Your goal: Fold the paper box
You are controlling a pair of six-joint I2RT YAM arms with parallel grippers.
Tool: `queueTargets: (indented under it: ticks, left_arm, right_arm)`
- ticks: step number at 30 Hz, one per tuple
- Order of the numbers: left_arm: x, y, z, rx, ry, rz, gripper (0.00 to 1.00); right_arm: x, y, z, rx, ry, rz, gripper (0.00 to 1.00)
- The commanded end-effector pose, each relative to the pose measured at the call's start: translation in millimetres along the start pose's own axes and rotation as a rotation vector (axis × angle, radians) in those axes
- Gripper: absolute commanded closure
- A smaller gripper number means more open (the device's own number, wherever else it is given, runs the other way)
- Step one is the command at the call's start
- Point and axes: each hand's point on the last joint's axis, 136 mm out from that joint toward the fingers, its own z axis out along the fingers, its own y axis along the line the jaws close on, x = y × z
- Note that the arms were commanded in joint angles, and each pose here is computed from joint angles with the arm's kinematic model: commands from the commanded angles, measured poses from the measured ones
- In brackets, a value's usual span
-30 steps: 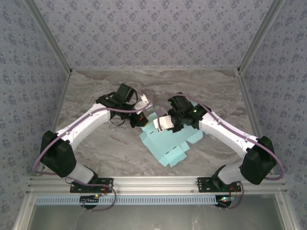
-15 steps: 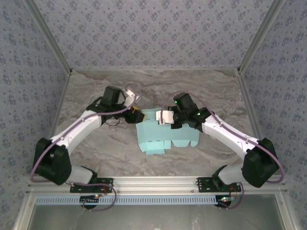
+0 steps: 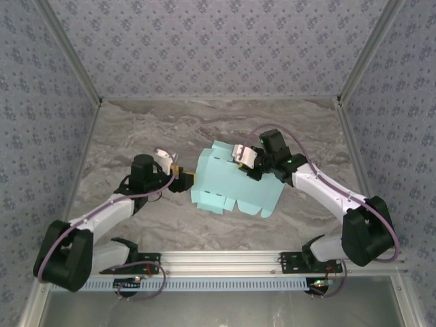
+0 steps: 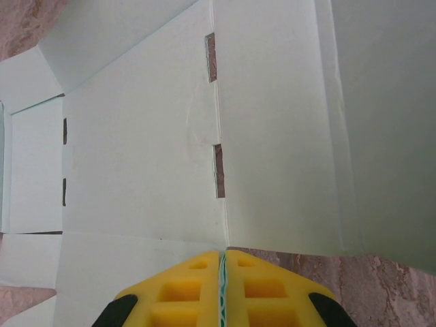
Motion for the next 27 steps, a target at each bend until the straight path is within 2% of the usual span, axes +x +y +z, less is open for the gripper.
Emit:
queueTargets:
  ticks: [1,5,9,11,13,15,16,19,20,21,23,27]
  left_arm:
    - [-16.7,-13.7,9.0,0.087,-0.075,0.106,0.24]
    - [-12.9,-25.9,22.0,0.149,-0.037,0.139,0.31]
    - [-4.4,-23.4,38.4,0.142,0.019,0.132,0.49]
    - [-1.0,-24.1,42.9,0.144,0.033,0.132,0.55]
    - [-0.2,-21.3,47.0,0.123,0.043,0.133,0.73]
    - [0.7,-21.9,50.1,0.129,0.079,0.134,0.91]
    - [0.5,-21.3,51.1,0.124,0.093,0.134,0.93]
    - [-3.6,-22.9,50.3,0.113,0.113,0.129,0.98]
    - [-6.1,-22.0,48.4,0.099,0.117,0.127,0.98]
    - [-8.9,-22.0,46.3,0.087,0.123,0.123,0.98]
    - [-12.3,-25.6,41.6,0.087,0.146,0.119,0.99]
    - [-18.0,-33.8,34.5,0.097,0.204,0.093,0.98]
  right_arm:
    - [3.0,4.3,3.6,-0.023,-0.025,0.050,0.99]
    - [10.0,8.5,7.2,-0.023,-0.016,0.058,0.98]
    - [11.1,8.6,10.0,-0.009,-0.031,0.075,0.97]
    - [11.3,8.6,10.9,-0.003,-0.035,0.079,0.96]
    - [13.0,10.5,12.8,-0.001,-0.031,0.076,0.94]
    - [16.6,10.0,15.5,0.018,-0.009,0.066,0.87]
    - [17.8,10.1,16.3,0.024,0.001,0.057,0.84]
    - [19.3,15.8,17.3,0.020,0.025,0.006,0.66]
    - [18.8,19.0,16.5,0.016,0.031,-0.011,0.63]
    - [15.8,22.0,14.4,0.017,0.049,-0.029,0.55]
    - [10.9,31.2,9.1,0.025,0.151,-0.094,0.46]
    - [16.7,66.2,0.2,-0.033,0.294,-0.225,0.42]
